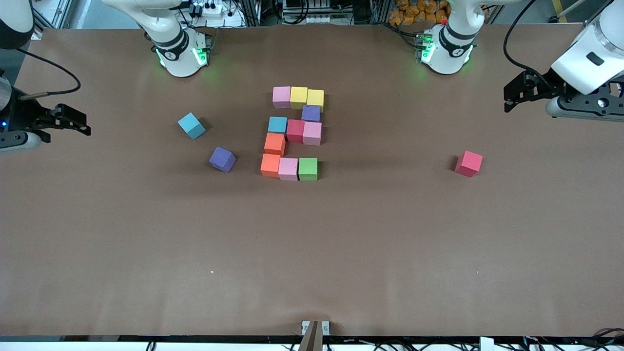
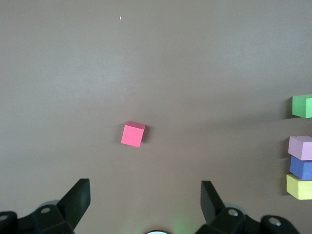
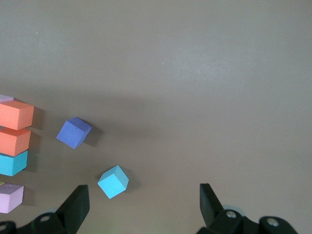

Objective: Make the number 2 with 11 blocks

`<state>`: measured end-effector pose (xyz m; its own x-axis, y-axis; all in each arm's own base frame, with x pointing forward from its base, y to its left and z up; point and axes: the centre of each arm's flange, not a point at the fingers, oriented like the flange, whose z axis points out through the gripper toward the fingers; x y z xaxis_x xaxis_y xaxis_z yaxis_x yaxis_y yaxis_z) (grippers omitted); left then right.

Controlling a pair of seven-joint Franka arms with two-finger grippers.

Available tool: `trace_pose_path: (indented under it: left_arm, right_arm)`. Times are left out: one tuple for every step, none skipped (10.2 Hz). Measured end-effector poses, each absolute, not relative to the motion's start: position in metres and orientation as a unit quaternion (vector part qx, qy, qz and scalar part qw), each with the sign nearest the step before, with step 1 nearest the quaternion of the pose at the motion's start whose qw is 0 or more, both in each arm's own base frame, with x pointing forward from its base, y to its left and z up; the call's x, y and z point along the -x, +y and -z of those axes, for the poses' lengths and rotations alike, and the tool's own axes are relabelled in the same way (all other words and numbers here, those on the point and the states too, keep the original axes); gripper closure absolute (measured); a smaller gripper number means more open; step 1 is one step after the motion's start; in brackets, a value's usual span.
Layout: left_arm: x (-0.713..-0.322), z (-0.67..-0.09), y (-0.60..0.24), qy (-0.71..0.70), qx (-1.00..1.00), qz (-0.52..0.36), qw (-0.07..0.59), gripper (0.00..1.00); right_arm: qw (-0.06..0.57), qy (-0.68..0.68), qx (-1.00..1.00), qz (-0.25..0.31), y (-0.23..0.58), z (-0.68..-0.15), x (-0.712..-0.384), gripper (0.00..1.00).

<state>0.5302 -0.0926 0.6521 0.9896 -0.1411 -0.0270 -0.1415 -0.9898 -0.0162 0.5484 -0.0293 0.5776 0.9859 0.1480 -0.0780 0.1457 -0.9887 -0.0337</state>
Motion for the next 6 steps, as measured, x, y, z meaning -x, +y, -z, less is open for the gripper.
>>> trace_pose_path:
  left_arm:
    - [-0.5302,-0.6521,-0.0926,0.071,0.997,-0.013,0.009,0.0]
    - [-0.5303,-0.6522,-0.0926,0.071,0.997,-0.012,0.009,0.0]
    - [-0.5304,-0.6523,-0.0927,0.071,0.997,-0.012,0.009,0.0]
    - [-0.5304,-0.6522,-0.0927,0.071,0.997,-0.012,0.009,0.0]
    - [-0.5305,-0.6522,-0.0927,0.071,0.997,-0.012,0.009,0.0]
    - [-0.5305,-0.6522,-0.0927,0.071,0.997,-0.012,0.009,0.0]
  right_arm:
    - [0.013,-0.058,0.997,-0.04,-0.0294,-0.5776,-0.5483,0.0]
    - [0.013,-0.04,0.998,-0.041,-0.0292,-0.5776,-0.5483,0.0]
    - [0.012,-0.03,0.999,-0.041,-0.0288,-0.5779,-0.5482,0.0]
    - [0.012,-0.024,0.999,-0.04,-0.0287,-0.5789,-0.5482,0.0]
    - [0.012,-0.021,0.999,-0.037,-0.0288,-0.5813,-0.5485,0.0]
    - [0.013,-0.014,0.999,-0.031,-0.0285,-0.5856,-0.5488,0.0]
